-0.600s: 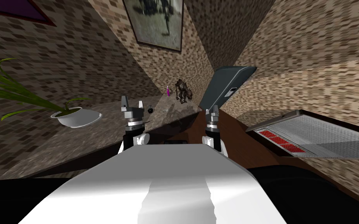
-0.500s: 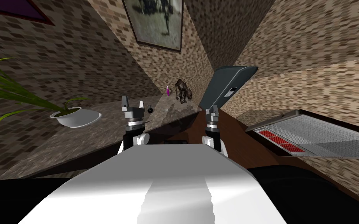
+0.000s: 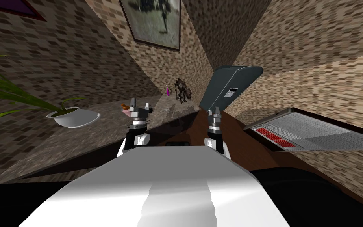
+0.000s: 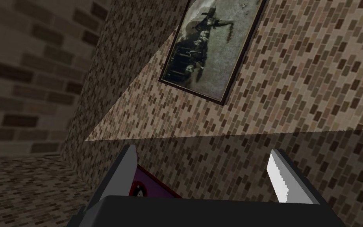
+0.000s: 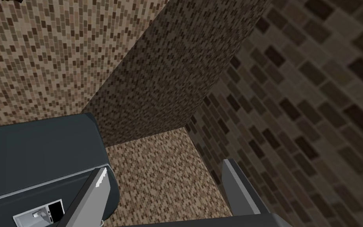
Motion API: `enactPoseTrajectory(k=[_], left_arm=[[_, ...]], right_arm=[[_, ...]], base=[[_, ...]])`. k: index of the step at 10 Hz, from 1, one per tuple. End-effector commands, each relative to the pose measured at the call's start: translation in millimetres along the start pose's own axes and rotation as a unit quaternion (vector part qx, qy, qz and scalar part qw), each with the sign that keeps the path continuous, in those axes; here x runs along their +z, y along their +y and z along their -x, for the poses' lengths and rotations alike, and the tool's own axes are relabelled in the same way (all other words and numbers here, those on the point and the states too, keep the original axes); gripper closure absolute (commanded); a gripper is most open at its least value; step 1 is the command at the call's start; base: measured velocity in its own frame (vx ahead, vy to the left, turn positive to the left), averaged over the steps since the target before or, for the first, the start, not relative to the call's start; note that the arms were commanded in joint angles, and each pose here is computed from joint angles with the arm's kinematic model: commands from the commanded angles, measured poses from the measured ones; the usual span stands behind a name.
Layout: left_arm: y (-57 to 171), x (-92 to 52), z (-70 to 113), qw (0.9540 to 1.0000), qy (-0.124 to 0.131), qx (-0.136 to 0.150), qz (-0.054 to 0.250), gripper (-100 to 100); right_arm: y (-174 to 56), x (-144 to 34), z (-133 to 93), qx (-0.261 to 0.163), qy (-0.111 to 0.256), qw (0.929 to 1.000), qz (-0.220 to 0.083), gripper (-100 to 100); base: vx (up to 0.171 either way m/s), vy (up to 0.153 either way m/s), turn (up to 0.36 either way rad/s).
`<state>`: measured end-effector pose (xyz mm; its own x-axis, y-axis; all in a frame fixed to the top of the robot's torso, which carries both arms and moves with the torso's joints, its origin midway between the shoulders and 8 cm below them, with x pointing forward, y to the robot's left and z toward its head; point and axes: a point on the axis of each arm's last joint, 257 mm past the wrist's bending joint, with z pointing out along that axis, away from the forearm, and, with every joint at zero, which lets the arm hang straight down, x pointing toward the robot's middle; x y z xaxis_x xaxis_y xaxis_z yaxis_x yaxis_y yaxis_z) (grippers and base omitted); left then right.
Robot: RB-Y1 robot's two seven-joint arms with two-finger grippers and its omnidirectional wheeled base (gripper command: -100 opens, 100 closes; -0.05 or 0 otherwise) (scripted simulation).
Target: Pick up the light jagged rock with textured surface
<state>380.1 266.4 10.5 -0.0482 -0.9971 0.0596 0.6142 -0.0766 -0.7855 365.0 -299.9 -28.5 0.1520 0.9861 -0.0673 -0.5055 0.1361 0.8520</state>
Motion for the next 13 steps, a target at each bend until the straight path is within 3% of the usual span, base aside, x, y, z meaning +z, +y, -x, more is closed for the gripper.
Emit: enactPoseTrajectory(k=[1,4,5,7,8,10,11,12,13], left_arm=[[19,3.7,1.8,0.9995,0.01,-0.019,0.024,-100],[58,13.3,10.7,0.9951,0.021,-0.059,0.077,-100],[60,13.4,11.1,0.9949,0.02,-0.059,0.079,-100],[86,21.7,21.3,0.9892,0.022,-0.087,0.116,-100],[89,20.9,21.8,0.9885,0.021,-0.086,0.122,-100],[115,29.7,36.2,0.9804,0.017,-0.113,0.161,-100],[120,28.3,36.7,0.979,0.015,-0.113,0.169,-100],[132,32.9,45.4,0.9739,0.01,-0.127,0.188,-100],[135,31.7,45.7,0.9729,0.009,-0.126,0.194,-100]], right_arm=[[0,0.0,0,0.0,0.0,1.0,0.0,0],[0,0.0,0,0.0,0.0,1.0,0.0,0],[0,0.0,0,0.0,0.0,1.0,0.0,0],[0,0.0,0,0.0,0.0,1.0,0.0,0],[0,0.0,0,0.0,0.0,1.0,0.0,0],[0,0.0,0,0.0,0.0,1.0,0.0,0],[0,0.0,0,0.0,0.0,1.0,0.0,0],[0,-0.1,0,0.0,0.0,1.0,0.0,0],[0,0.0,0,0.0,0.0,1.0,0.0,0]], base=[[-0.132,-0.091,-0.076],[-0.157,-0.065,-0.122],[-0.122,-0.033,-0.052],[-0.128,-0.07,-0.125],[-0.109,-0.052,-0.061],[-0.116,-0.05,-0.191],[-0.089,-0.023,-0.033],[-0.065,-0.023,-0.078],[-0.053,-0.027,-0.09]])
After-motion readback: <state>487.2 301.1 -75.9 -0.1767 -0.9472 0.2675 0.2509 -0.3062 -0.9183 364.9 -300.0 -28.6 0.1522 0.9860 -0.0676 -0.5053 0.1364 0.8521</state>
